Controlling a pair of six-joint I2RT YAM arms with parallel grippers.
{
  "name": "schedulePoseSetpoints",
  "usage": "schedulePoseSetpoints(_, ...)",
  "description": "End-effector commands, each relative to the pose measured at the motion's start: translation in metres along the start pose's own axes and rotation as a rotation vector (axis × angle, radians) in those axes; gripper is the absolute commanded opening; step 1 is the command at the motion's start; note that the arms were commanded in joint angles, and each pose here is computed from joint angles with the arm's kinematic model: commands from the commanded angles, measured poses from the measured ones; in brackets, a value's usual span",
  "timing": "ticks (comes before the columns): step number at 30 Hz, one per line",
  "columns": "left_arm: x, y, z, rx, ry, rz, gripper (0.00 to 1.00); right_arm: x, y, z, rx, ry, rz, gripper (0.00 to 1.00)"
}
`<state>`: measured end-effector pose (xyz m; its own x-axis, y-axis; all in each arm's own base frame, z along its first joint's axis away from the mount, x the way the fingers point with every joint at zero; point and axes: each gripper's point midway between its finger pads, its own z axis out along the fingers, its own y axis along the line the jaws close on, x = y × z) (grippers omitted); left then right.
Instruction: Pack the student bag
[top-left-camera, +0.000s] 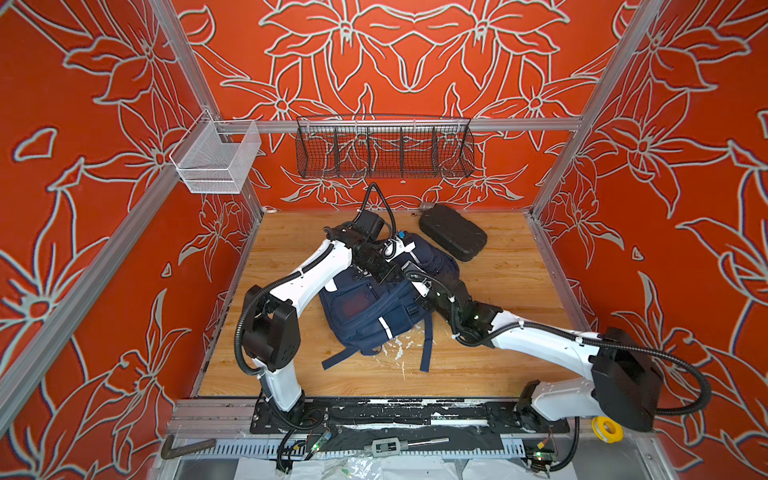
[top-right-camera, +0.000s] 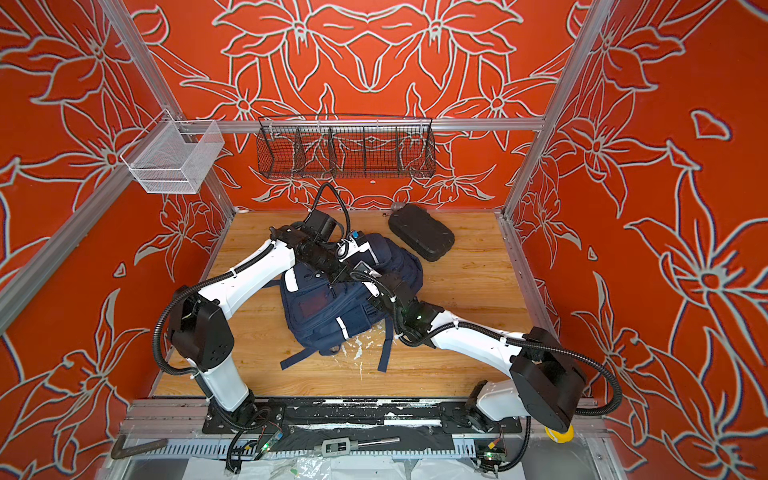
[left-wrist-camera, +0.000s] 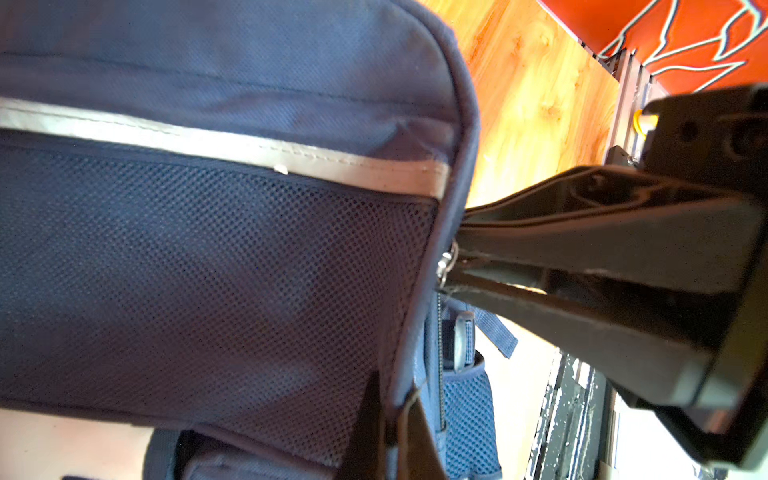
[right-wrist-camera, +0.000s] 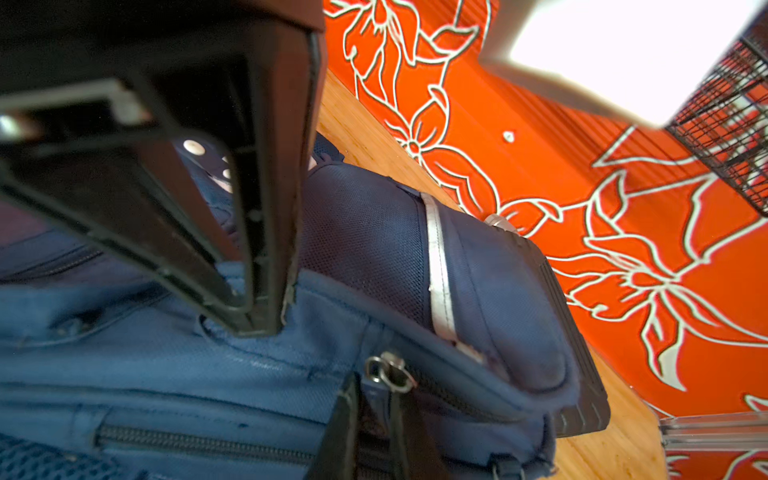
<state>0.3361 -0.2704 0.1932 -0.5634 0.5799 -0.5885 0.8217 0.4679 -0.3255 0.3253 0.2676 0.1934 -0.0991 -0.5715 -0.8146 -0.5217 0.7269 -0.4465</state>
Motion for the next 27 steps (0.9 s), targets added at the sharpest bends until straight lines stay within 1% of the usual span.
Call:
schedulePoseSetpoints(1, -0.018, -0.032, -0.012, 0.123, -0.065, 0.047, 0.00, -0.013, -0.008, -0.002, 0.027, -0.038, 0.035, 0.02)
schedulePoseSetpoints(4, -0.009, -0.026, -0.012, 0.081, -0.031, 0.053, 0.00, -0.004, -0.005, -0.005, -0.032, -0.034, 0.093, 0.02)
schedulePoseSetpoints(8, -0.004, -0.019, -0.019, 0.050, -0.031, 0.052, 0.00, 0.005, -0.013, -0.012, -0.101, -0.068, 0.241, 0.00)
schedulePoseSetpoints(9, -0.003, -0.018, -0.021, 0.048, -0.034, 0.052, 0.00, 0.007, -0.013, -0.013, -0.139, -0.080, 0.272, 0.00)
schedulePoseSetpoints(10, -0.001, -0.017, -0.022, 0.044, -0.034, 0.053, 0.00, 0.011, -0.015, -0.013, -0.156, -0.073, 0.301, 0.00)
schedulePoseSetpoints(12, 0.003, -0.017, -0.024, 0.039, -0.025, 0.068, 0.00, 0.017, -0.019, -0.010, -0.150, -0.047, 0.322, 0.00)
schedulePoseSetpoints(15, 0.014, -0.014, -0.024, 0.010, 0.014, 0.084, 0.00, 0.019, -0.031, -0.008, -0.131, -0.053, 0.367, 0.00)
schedulePoseSetpoints(18, 0.032, -0.004, -0.023, -0.055, 0.072, 0.105, 0.00, 0.028, -0.043, -0.006, -0.103, -0.033, 0.400, 0.00)
schedulePoseSetpoints(22, 0.046, 0.001, -0.025, -0.116, 0.097, 0.143, 0.00, 0.035, -0.059, -0.002, -0.082, -0.004, 0.458, 0.00)
schedulePoseSetpoints(25, 0.052, 0.005, -0.029, -0.157, 0.103, 0.148, 0.00, 0.032, -0.057, 0.000, -0.138, -0.012, 0.484, 0.00)
schedulePoseSetpoints(27, 0.056, 0.010, -0.031, -0.186, 0.116, 0.150, 0.00, 0.027, -0.052, -0.001, -0.197, -0.038, 0.488, 0.00)
